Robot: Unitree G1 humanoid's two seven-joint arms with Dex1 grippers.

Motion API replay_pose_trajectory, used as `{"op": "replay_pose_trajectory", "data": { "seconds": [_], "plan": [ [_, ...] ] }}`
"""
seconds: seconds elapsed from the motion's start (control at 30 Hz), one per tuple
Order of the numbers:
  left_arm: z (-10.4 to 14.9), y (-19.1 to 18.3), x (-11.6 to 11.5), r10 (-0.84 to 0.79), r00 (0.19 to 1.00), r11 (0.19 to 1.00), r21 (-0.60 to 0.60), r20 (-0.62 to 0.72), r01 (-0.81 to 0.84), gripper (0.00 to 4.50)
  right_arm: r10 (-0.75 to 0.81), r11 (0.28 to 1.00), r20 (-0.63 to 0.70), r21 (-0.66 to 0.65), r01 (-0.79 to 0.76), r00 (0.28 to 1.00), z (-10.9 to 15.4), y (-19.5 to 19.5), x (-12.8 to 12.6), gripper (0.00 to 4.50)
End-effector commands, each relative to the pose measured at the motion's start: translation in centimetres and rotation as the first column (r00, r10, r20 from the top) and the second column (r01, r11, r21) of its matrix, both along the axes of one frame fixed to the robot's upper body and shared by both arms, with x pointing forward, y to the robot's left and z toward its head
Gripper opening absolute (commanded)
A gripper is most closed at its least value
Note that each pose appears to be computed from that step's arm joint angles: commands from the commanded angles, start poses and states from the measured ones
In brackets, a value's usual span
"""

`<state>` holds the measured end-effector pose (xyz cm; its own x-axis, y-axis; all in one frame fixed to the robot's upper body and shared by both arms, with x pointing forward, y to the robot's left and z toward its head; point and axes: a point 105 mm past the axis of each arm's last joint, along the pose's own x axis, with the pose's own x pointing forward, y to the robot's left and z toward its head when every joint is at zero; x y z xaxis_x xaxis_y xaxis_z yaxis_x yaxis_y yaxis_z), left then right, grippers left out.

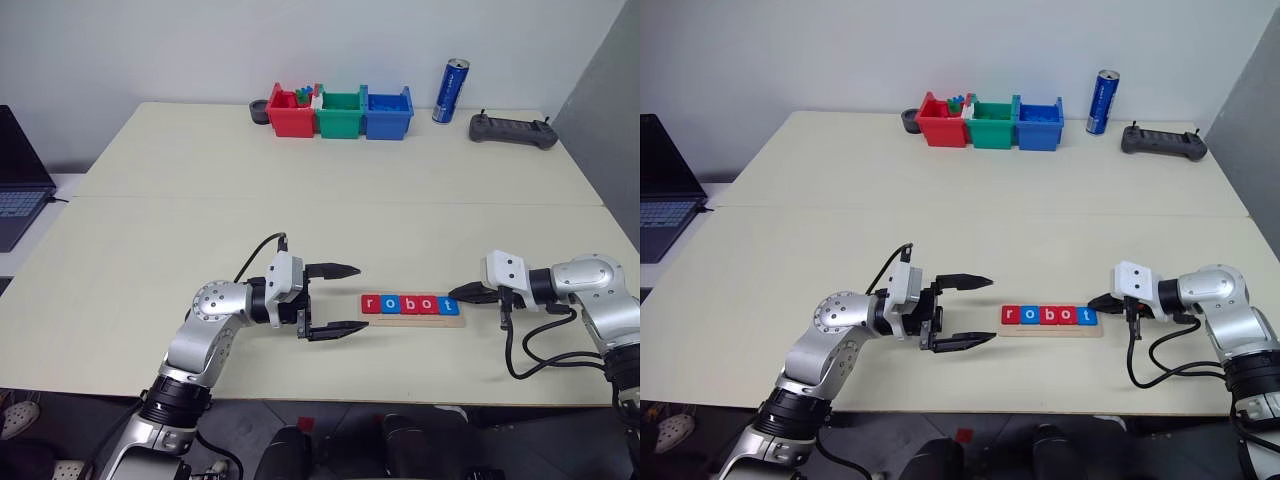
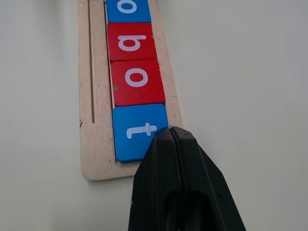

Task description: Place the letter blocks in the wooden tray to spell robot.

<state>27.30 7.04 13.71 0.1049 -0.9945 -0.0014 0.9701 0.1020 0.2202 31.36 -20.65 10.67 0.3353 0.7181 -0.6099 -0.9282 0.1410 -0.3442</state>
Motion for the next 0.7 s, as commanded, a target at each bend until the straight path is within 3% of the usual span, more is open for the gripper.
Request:
{"op": "replay_pose_trajectory", "data": {
  "seconds": [0.03,0.2,0.3,0.5,0.67,0.7],
  "plan": [
    [0.8,-0.1,-0.2,-0.012,0.999,1.0,-0.008,0.043,0.012,4.5,-0.004,1.0,0.033,0.014,0.003,0.999,1.2,-0.1,0.2,0.02],
    [0.7,-0.1,-0.3,-0.013,0.999,1.0,-0.005,0.043,0.014,4.5,-0.013,1.0,0.024,0.028,0.012,1.0,2.5,-0.9,-0.1,0.02],
    [0.7,0.1,-0.3,-0.007,0.999,1.0,-0.001,0.043,0.007,4.5,-0.015,0.997,0.015,0.072,0.013,1.0,3.6,-0.9,-0.7,0.6],
    [0.3,0.9,-0.1,0.038,0.999,0.999,0.008,0.026,-0.038,4.5,-0.124,0.965,0.074,0.242,0.103,0.99,5.8,-1.6,-1.6,2.7],
    [-0.1,1.5,-0.2,0.069,0.997,0.997,0.016,0.015,-0.07,4.5,-0.1,0.962,0.032,0.258,0.088,0.994,3.1,-1.3,-5.6,4.47],
    [-0.1,1.6,0.0,0.088,0.996,0.996,0.023,0.026,-0.089,4.5,-0.1,0.961,0.035,0.263,0.087,0.994,2.9,-1.2,-5.9,4.47]
  ]
}}
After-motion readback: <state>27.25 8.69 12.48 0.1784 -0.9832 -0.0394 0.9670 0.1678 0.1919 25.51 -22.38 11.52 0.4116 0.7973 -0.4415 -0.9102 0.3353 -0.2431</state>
